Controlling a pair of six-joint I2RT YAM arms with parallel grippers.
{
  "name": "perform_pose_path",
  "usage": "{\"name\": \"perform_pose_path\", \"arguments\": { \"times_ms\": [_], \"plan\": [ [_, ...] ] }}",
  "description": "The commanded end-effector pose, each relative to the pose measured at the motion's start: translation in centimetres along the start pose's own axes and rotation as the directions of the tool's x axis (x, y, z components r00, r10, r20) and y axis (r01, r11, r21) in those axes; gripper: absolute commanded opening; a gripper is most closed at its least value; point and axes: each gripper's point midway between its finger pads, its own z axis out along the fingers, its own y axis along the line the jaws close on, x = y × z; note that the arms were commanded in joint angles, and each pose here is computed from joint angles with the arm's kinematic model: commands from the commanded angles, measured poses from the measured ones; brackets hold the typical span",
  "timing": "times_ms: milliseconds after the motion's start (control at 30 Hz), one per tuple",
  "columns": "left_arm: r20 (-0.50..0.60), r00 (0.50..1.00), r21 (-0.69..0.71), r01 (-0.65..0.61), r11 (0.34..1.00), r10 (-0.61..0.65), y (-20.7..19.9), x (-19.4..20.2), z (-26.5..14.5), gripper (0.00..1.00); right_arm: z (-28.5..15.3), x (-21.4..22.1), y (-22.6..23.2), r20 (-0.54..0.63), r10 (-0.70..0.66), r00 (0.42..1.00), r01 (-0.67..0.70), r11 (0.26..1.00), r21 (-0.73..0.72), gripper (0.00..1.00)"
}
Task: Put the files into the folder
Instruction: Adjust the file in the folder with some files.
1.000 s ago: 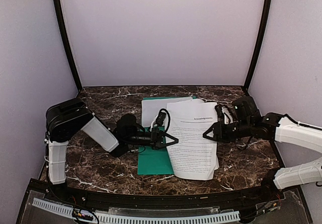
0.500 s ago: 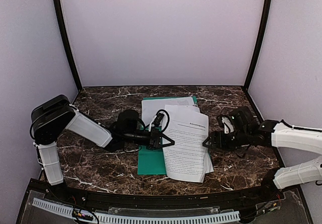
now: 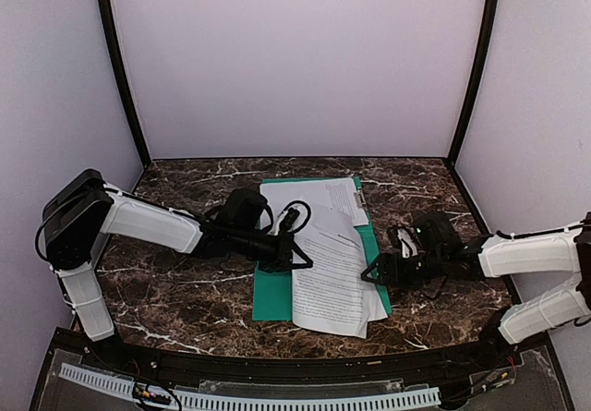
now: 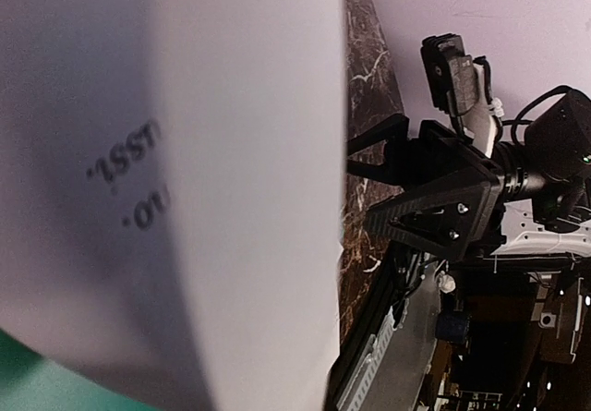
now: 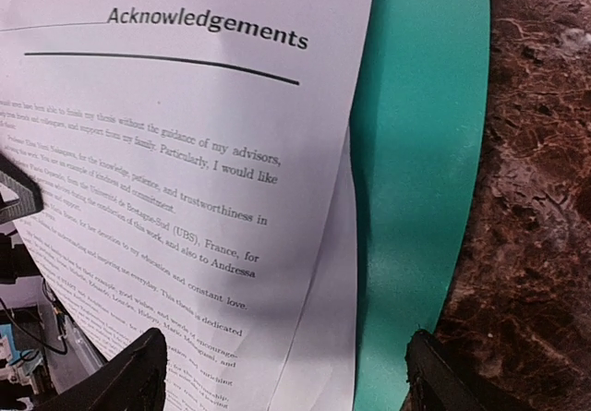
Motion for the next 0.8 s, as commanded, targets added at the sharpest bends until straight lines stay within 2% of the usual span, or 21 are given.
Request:
{"name": "perform_pose_path", "arguments": {
  "times_ms": [0,233,600,767],
  "plan": [
    [-0.021,1.0,-0.113,0.02,0.993,-0.023,0.8,0.4,-1.5,0.01,0.8,-0.8,1.2,0.023,-0.018,1.0,0.02,0.997,-0.081,0.87],
    [-0.019,1.0,-0.083,0.002,0.997,-0.004,-0.3,0.1,-1.7,0.01,2.2,-0.4,1.1,-0.002,-0.009,1.0,0.009,0.993,-0.116,0.86],
    [0.068,0.98,0.059,-0.191,0.98,0.187,-5.1,-0.9,-4.1,0.01,2.8,0.6,1.0,-0.008,0.033,0.999,-0.034,0.985,-0.172,0.86],
    [0.075,0.976,0.144,-0.212,0.967,0.203,-6.1,-0.3,-4.2,0.01,2.5,0.7,1.4,0.008,0.027,1.0,-0.025,0.975,-0.22,0.86]
  ]
}}
